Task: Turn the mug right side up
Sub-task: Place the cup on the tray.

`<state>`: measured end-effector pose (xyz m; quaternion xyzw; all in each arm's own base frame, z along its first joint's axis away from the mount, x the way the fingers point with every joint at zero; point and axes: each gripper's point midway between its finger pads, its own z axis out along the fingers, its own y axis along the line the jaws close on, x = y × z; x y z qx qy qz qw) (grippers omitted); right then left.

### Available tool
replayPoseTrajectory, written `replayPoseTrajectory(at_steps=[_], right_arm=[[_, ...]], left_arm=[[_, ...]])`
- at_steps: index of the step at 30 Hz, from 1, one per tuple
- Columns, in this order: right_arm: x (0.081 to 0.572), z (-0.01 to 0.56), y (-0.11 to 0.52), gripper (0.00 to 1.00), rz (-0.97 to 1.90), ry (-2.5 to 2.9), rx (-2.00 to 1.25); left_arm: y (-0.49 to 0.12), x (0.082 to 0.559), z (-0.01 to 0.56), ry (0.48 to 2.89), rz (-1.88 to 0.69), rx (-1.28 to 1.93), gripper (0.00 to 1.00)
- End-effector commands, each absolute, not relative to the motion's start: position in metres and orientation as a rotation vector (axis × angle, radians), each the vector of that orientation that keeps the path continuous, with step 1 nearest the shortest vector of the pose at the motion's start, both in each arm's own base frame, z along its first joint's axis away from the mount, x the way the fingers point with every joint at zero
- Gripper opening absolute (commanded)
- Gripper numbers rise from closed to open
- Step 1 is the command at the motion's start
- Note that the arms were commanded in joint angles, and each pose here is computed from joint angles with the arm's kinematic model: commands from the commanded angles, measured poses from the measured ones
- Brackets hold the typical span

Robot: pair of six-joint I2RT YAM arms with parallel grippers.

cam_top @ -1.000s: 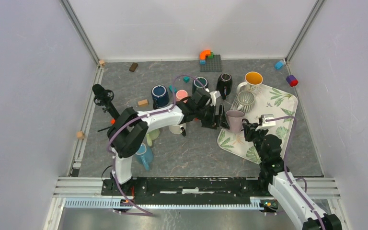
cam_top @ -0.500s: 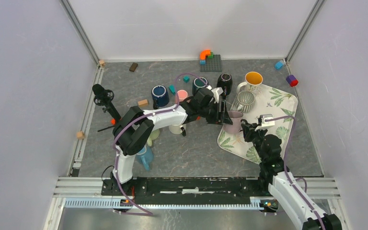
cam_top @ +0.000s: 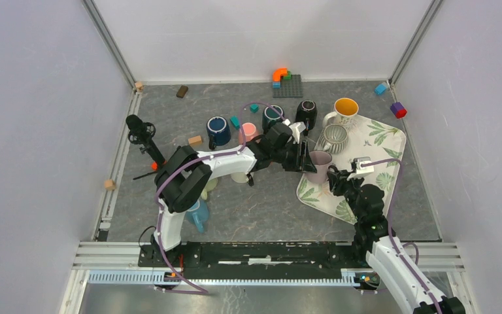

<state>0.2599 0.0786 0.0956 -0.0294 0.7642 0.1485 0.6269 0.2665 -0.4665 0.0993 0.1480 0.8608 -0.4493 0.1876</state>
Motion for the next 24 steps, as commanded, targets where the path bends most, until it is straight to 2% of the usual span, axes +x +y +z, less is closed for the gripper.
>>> replayPoseTrajectory(at_steps=[1, 9, 14, 19, 24], right_arm=[[0.240, 0.045, 0.081, 0.37, 0.370, 1.869, -0.083], [0.236, 0.039, 0.082, 0.48, 0.380, 1.943, -0.057], [0.234, 0.040, 0.080, 0.59, 0.378, 1.986, -0.012], [0.243, 0.071, 0.077, 0.68, 0.360, 1.989, 0.024], [0.242, 0.094, 0.068, 0.77, 0.309, 2.019, 0.064]], left_arm=[[-0.474, 0.267, 0.102, 2.369, -1.286, 0.429, 0.54], [-0.474, 0.265, 0.100, 2.376, -1.284, 0.428, 0.53], [-0.474, 0.265, 0.103, 2.374, -1.291, 0.429, 0.53], [-0.470, 0.262, 0.118, 2.368, -1.293, 0.439, 0.53], [-0.461, 0.255, 0.145, 2.337, -1.294, 0.478, 0.60]])
